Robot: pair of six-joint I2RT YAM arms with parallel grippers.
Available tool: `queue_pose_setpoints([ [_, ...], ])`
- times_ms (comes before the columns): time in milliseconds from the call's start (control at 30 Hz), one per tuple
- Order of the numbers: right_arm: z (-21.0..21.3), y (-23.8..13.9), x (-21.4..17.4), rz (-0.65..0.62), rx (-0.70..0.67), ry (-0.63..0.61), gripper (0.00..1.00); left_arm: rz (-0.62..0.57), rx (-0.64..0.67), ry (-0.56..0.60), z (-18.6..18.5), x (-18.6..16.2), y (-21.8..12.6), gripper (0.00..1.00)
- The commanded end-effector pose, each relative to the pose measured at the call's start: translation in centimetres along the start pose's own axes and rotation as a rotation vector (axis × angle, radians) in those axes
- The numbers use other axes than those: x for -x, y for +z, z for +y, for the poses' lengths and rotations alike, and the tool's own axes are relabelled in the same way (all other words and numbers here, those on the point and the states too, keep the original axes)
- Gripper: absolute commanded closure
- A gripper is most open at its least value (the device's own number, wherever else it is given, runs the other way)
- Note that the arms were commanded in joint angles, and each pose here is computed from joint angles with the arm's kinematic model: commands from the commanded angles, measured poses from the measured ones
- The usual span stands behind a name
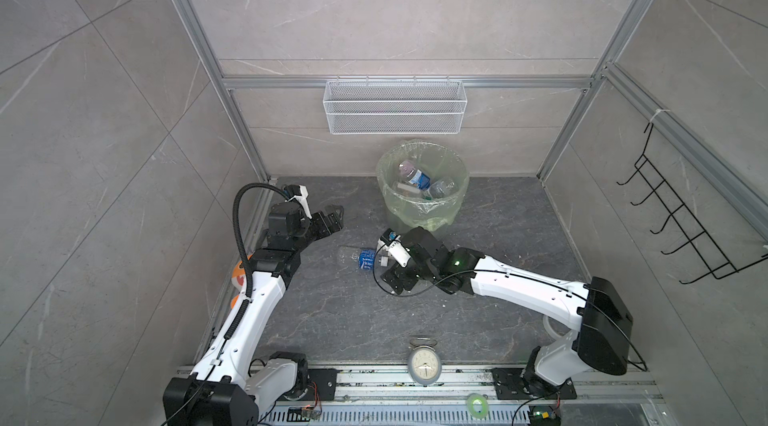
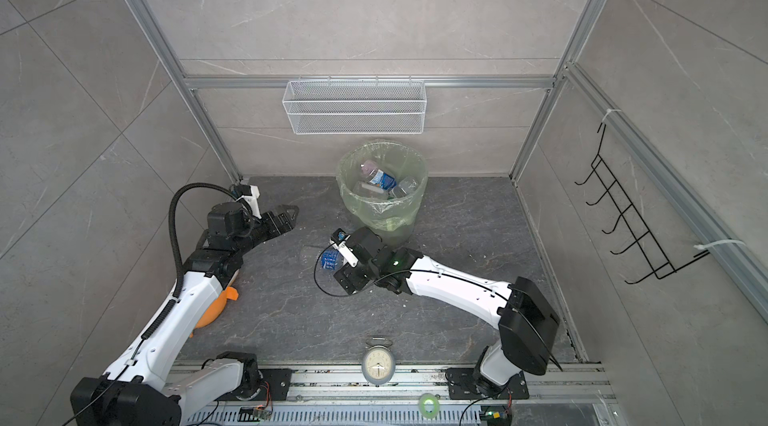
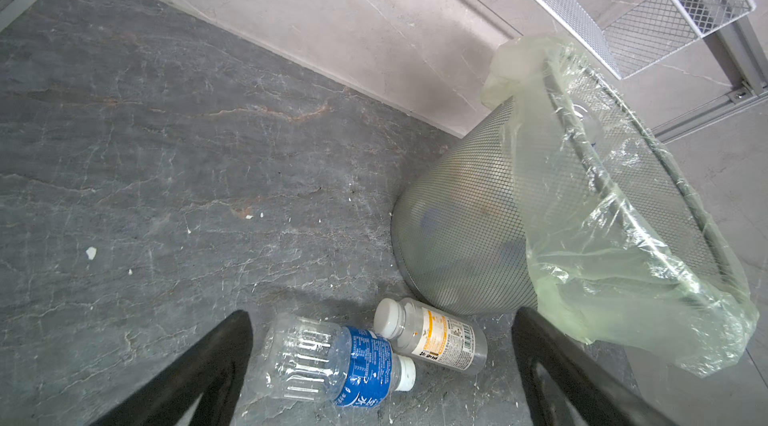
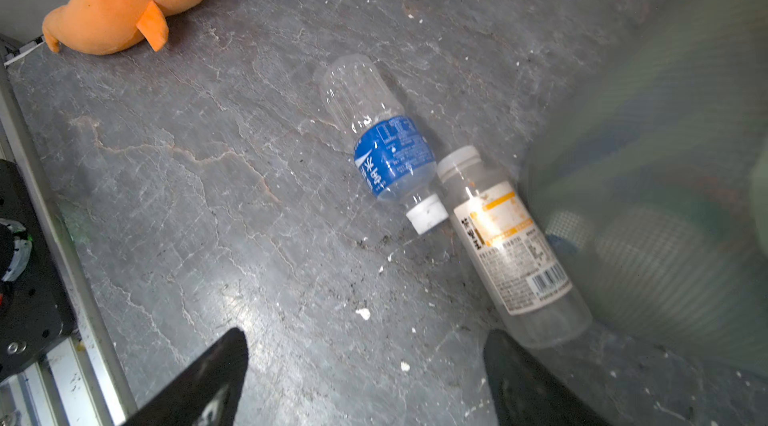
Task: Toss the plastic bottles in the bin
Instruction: 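Lower the right gripper onto the blue-labelled bottle and close it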
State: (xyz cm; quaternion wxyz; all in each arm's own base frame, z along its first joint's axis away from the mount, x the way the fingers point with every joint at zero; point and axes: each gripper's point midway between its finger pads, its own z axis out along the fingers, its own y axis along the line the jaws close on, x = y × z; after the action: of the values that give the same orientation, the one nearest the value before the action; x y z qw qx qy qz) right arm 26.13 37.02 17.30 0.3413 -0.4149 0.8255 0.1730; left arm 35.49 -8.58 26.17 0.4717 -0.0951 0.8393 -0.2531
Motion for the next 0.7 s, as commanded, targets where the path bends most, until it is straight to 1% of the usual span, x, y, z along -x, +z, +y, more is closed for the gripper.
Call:
queue_pose_setpoints([
  [0, 1.1, 1.0, 0.9, 0.033, 0.031, -0.060, 0.09, -0.012, -0.022, -0.044, 0.0, -0.1, -0.9, 0.00],
  [133, 1.6, 2.5, 2.0, 0.051, 0.048, -0.061, 0.10, 0.004, 0.003, -0.072, 1.3, -1.3, -1.0, 0.01],
  [333, 2.5, 5.2, 3.1, 0.073, 0.077, -0.068, 0.11, 0.003, 0.014, -0.089, 2.3, -1.6, -2.0, 0.01],
  [600, 2.7, 10.1, 2.9, 0.137, 0.085, -0.075, 0.11, -0.001, 0.028, -0.100, 2.9, -2.1, -3.2, 0.01],
  [667, 2.3, 11.2, 2.8, 0.148, 0.054, -0.072, 0.12, -0.006, 0.037, -0.106, 3.2, -2.2, -3.6, 0.01],
])
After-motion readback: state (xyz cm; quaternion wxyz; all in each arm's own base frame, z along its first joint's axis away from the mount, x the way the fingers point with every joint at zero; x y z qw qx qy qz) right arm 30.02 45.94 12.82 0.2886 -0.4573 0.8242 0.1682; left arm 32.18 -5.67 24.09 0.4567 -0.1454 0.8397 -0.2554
